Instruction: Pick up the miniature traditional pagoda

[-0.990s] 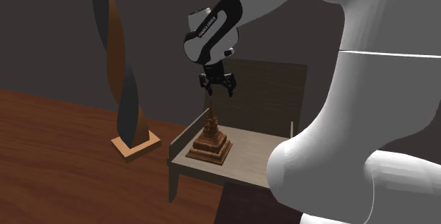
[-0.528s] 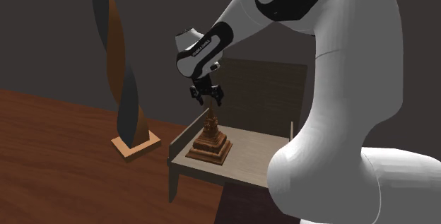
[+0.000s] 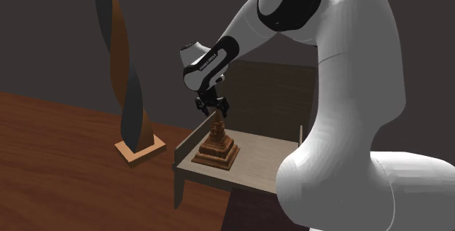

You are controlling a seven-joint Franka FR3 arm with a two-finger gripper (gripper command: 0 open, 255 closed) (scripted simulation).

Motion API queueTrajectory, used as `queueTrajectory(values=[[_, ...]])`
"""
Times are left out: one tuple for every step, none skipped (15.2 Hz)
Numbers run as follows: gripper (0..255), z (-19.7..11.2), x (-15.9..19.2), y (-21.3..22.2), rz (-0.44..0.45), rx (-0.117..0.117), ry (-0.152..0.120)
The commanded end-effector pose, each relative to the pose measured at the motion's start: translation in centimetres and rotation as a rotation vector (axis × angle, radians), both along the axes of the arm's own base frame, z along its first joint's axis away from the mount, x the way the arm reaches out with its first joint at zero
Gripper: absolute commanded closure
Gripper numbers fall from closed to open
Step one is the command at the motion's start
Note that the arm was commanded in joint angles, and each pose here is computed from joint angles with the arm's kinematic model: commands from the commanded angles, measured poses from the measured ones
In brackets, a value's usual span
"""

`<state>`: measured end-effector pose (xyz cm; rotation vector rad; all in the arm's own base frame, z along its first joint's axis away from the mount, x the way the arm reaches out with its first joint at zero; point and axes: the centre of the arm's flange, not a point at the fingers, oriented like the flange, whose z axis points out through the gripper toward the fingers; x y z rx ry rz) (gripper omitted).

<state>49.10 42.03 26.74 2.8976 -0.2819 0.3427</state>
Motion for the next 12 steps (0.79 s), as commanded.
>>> queueTrajectory(values=[[0,-0.43,0.02,0.03,0.000,0.000,0.000],[255,-0.45,-0.02,0.04,0.000,0.000,0.000],[255,-0.47,-0.05,0.06,0.000,0.000,0.000],[255,-0.47,-0.03,0.06,0.000,0.000,0.000],[255,-0.46,-0.03,0.08,0.000,0.000,0.000],[255,-0.47,-0.04,0.08,0.000,0.000,0.000],[255,-0.44,-0.06,0.07,0.000,0.000,0.000],[255,-0.43,-0.04,0.07,0.000,0.000,0.000],[255,-0.43,-0.04,0.08,0.000,0.000,0.000],[255,-0.43,-0.06,0.07,0.000,0.000,0.000],[255,-0.43,0.02,0.03,0.000,0.000,0.000],[255,0.10,0.02,0.03,0.000,0.000,0.000]])
